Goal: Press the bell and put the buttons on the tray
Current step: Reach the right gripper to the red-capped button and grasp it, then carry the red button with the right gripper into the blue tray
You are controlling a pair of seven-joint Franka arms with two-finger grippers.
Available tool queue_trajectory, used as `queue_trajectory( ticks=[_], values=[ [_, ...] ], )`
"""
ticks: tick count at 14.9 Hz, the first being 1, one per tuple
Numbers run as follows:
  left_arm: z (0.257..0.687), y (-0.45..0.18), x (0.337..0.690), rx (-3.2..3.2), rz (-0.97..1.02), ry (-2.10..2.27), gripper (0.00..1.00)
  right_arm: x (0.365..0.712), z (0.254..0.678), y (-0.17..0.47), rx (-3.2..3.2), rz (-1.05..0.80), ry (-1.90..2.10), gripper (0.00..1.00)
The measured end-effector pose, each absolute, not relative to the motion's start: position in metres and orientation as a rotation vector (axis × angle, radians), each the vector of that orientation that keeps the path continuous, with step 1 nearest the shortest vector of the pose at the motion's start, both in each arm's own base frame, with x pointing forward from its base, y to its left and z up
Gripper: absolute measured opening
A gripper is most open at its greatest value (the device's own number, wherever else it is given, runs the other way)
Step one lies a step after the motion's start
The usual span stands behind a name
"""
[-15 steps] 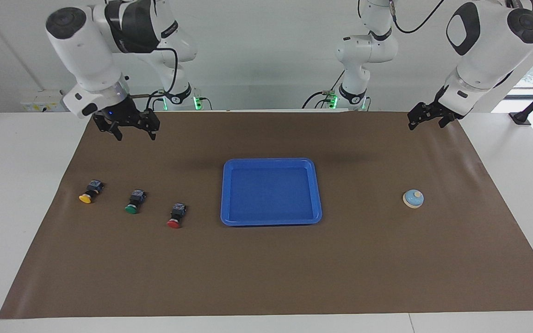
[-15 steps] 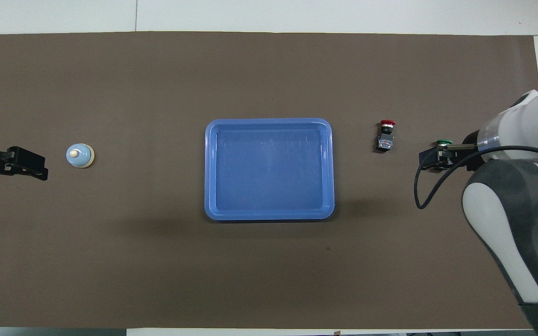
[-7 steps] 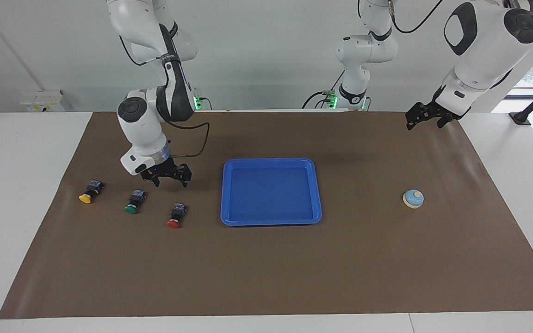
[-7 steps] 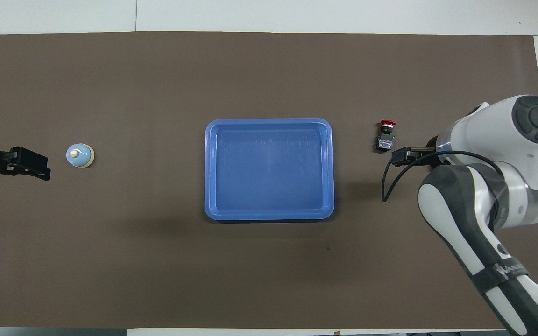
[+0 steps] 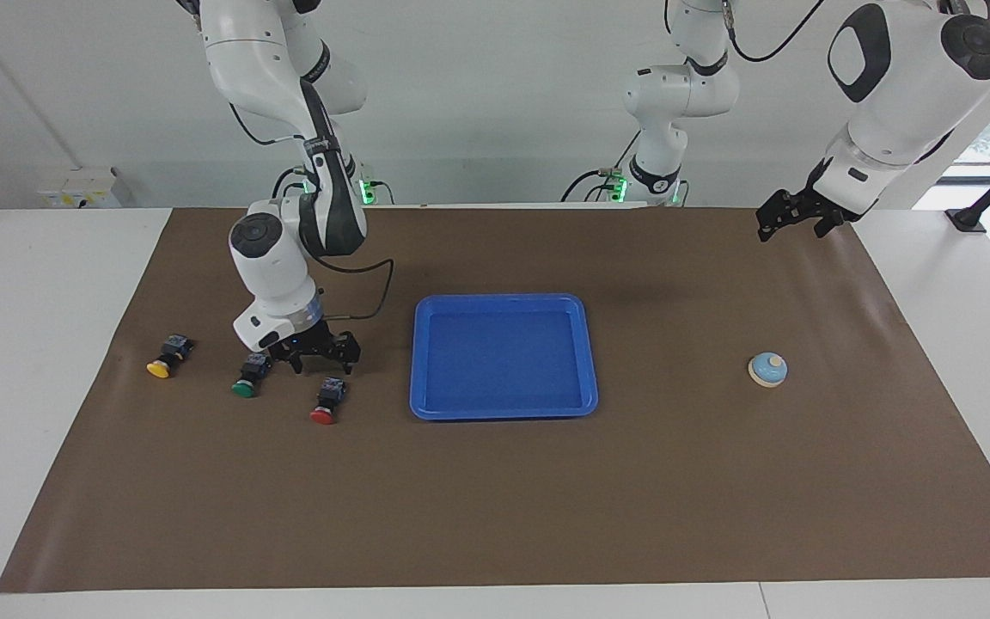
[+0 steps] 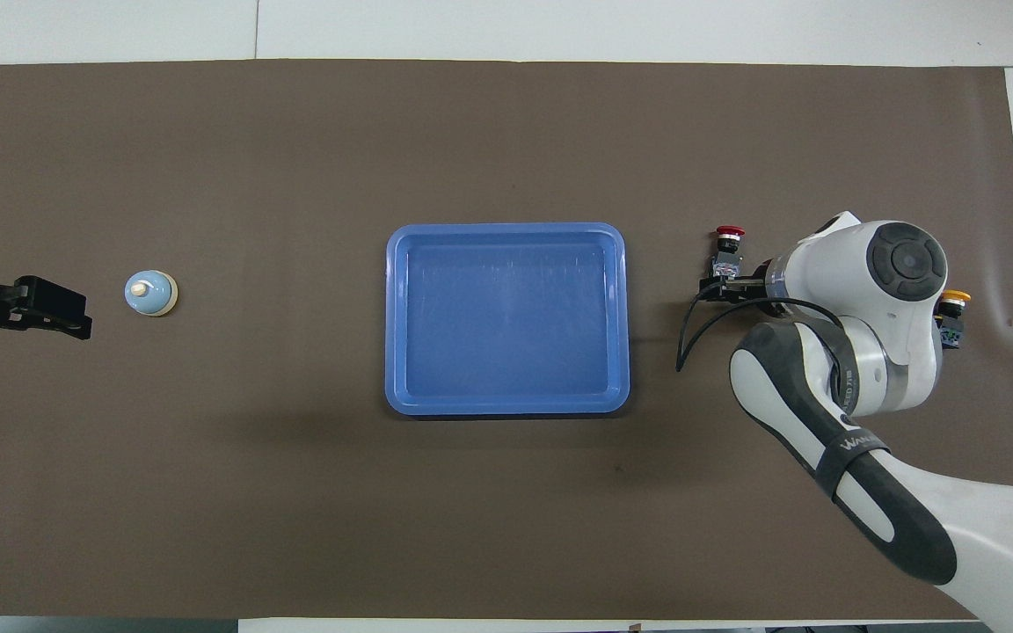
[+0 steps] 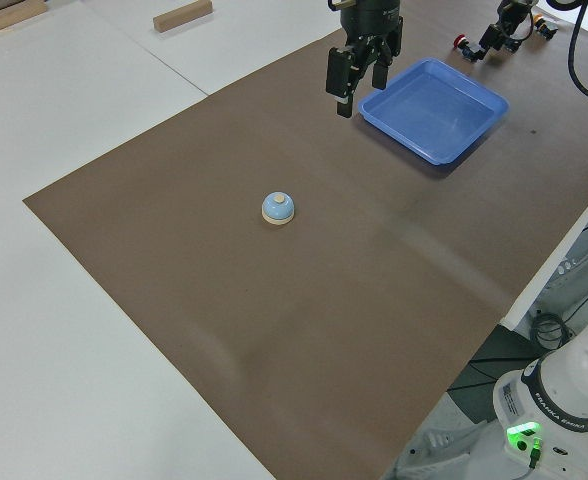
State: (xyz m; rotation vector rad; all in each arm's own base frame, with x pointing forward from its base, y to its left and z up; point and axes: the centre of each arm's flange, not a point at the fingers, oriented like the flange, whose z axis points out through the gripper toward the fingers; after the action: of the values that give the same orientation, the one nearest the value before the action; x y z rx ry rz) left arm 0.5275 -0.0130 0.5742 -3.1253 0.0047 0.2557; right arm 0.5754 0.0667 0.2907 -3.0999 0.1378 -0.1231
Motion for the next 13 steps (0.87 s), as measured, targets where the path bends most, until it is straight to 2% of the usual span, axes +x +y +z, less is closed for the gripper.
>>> queue_trajectory(
  ticks=[7,8,12,13],
  values=[
    [0.575,-0.013,0.527,-3.125,0.254,0.005,1.00,0.587,0.283,0.068,-3.095,-0.138,0.163,0.95],
    [0.575,-0.013,0.527,-3.125,0.254,0.005,1.00,0.588,0.282,0.068,-3.093,-0.136,0.179,0.89],
    [0.575,-0.013,0.527,-3.125,0.254,0.005,1.00,0.590,0.285,0.068,-3.089,-0.147,0.232,0.44],
    [0.575,-0.013,0.527,-3.125,0.254,0.005,1.00,0.591,0.286,0.069,-3.088,-0.150,0.237,0.41]
  ],
)
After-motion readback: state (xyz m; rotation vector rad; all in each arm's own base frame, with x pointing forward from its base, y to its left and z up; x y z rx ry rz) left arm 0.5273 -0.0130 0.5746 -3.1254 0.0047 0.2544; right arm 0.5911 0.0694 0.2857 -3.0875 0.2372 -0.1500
